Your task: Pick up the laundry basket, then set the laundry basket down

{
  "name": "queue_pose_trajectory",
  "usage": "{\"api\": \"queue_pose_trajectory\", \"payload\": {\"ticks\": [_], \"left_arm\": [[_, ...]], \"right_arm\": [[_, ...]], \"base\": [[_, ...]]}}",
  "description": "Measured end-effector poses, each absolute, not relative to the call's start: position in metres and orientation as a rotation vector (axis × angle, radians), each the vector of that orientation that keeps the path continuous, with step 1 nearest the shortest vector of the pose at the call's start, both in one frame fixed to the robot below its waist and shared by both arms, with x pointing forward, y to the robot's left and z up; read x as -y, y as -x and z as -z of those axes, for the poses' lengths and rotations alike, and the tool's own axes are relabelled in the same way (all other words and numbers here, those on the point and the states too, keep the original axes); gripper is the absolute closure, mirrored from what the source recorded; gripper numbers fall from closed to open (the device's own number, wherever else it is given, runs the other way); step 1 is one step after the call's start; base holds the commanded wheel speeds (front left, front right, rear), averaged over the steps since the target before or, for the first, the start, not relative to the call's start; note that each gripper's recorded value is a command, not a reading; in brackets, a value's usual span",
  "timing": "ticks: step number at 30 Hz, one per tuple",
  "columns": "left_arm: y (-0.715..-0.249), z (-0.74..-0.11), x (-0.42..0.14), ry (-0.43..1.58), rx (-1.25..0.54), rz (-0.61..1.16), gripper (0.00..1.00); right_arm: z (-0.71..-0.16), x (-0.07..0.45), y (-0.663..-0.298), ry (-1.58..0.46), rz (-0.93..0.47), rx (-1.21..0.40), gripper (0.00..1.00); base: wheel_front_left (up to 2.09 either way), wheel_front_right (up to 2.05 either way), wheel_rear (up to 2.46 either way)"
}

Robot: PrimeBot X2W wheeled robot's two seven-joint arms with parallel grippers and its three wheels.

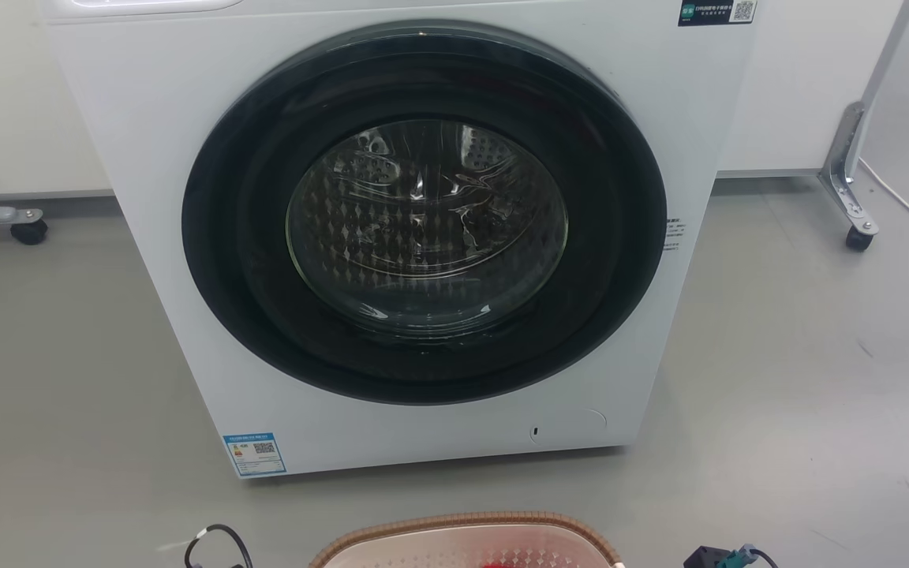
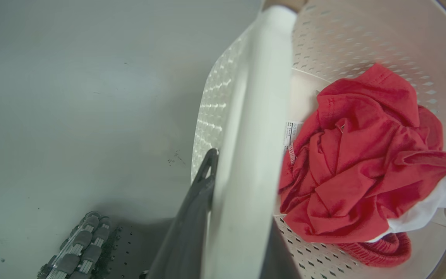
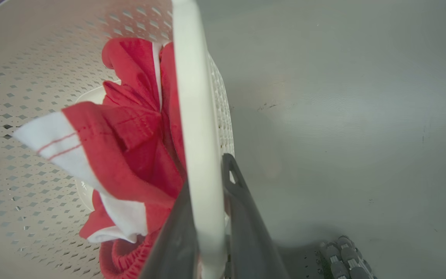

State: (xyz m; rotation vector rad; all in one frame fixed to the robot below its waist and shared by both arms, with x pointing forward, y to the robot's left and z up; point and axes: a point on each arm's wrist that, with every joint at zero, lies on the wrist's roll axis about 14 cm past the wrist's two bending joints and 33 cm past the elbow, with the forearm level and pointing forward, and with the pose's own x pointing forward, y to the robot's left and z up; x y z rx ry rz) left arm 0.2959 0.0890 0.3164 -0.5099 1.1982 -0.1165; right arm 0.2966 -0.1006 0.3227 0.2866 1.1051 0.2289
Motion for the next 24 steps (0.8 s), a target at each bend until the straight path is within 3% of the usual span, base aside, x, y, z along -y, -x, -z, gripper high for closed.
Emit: {"api": "queue_pose_trajectory", "payload": {"ticks": [24], "left_arm": [[-0.2919,-0.3154,-0.0888,0.499,-1.202,0.113,1.00]], "right_arm": [[-0.3234,0.0994,-0.2964,-0.288,-0.232,-1.108,1.00]], "base": [[0.00,0.00,0.00]]}}
